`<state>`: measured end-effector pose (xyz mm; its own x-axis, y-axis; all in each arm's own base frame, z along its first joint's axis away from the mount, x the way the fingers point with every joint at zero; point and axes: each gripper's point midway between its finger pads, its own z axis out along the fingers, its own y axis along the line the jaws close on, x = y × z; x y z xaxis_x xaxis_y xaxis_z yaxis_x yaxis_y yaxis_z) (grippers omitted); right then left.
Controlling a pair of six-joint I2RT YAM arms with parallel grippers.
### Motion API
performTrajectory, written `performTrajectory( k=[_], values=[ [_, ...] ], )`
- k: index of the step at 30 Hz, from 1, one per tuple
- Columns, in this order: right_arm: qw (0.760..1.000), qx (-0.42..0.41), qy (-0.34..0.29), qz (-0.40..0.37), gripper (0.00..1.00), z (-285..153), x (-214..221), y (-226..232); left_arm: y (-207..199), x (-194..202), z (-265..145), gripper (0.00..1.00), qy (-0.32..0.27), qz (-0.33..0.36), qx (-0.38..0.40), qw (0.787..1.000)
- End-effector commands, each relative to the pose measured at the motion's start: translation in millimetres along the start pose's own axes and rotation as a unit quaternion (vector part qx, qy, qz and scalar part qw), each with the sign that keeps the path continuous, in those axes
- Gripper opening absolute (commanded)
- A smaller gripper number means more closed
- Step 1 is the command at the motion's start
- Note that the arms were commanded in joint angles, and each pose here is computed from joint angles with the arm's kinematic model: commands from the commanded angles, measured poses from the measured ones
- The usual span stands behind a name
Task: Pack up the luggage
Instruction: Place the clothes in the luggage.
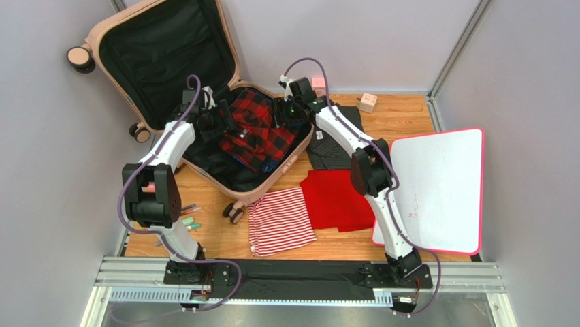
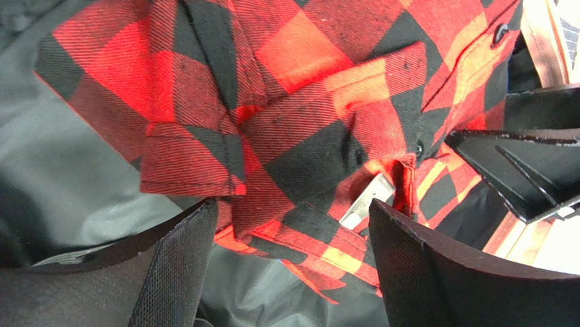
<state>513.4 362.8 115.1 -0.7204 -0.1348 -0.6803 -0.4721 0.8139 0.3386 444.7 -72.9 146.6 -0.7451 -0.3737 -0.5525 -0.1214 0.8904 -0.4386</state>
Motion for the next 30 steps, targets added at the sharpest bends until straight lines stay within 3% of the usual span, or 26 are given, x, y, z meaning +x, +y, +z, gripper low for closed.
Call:
performTrajectory(
  k=[1,3,4,8,16,28,29,30],
  values=[
    [0.998,-0.006,-0.05,-0.029,0.63,-7,-32,5,-11,-8,-1,0.86,-0.017,-0.002,0.029,0.999],
    [0.998,0.0,-0.049,-0.027,0.41,-10,-33,4,-10,-7,2,0.86,-0.015,-0.003,0.029,0.999],
    [0.999,0.004,-0.047,-0.025,0.24,-11,-31,3,-9,-5,4,0.86,-0.011,-0.004,0.027,1.0],
    [0.997,0.031,-0.063,-0.028,0.0,-29,-41,-1,-6,-1,14,0.86,-0.004,-0.006,0.028,1.0],
    [0.992,0.089,-0.09,-0.029,0.0,-67,-55,-15,-5,-2,34,0.85,0.0,-0.009,0.034,0.999],
    [0.993,0.099,-0.059,-0.02,0.01,-51,-41,-29,-6,-15,56,0.85,-0.002,0.006,0.031,0.999],
    [0.993,0.101,-0.055,-0.017,0.05,-49,-38,-31,-4,-12,55,0.85,0.004,0.006,0.026,1.0],
    [0.993,0.101,-0.055,-0.016,0.22,-52,-40,-30,-3,-11,54,0.85,0.005,0.007,0.023,1.0]
  ],
)
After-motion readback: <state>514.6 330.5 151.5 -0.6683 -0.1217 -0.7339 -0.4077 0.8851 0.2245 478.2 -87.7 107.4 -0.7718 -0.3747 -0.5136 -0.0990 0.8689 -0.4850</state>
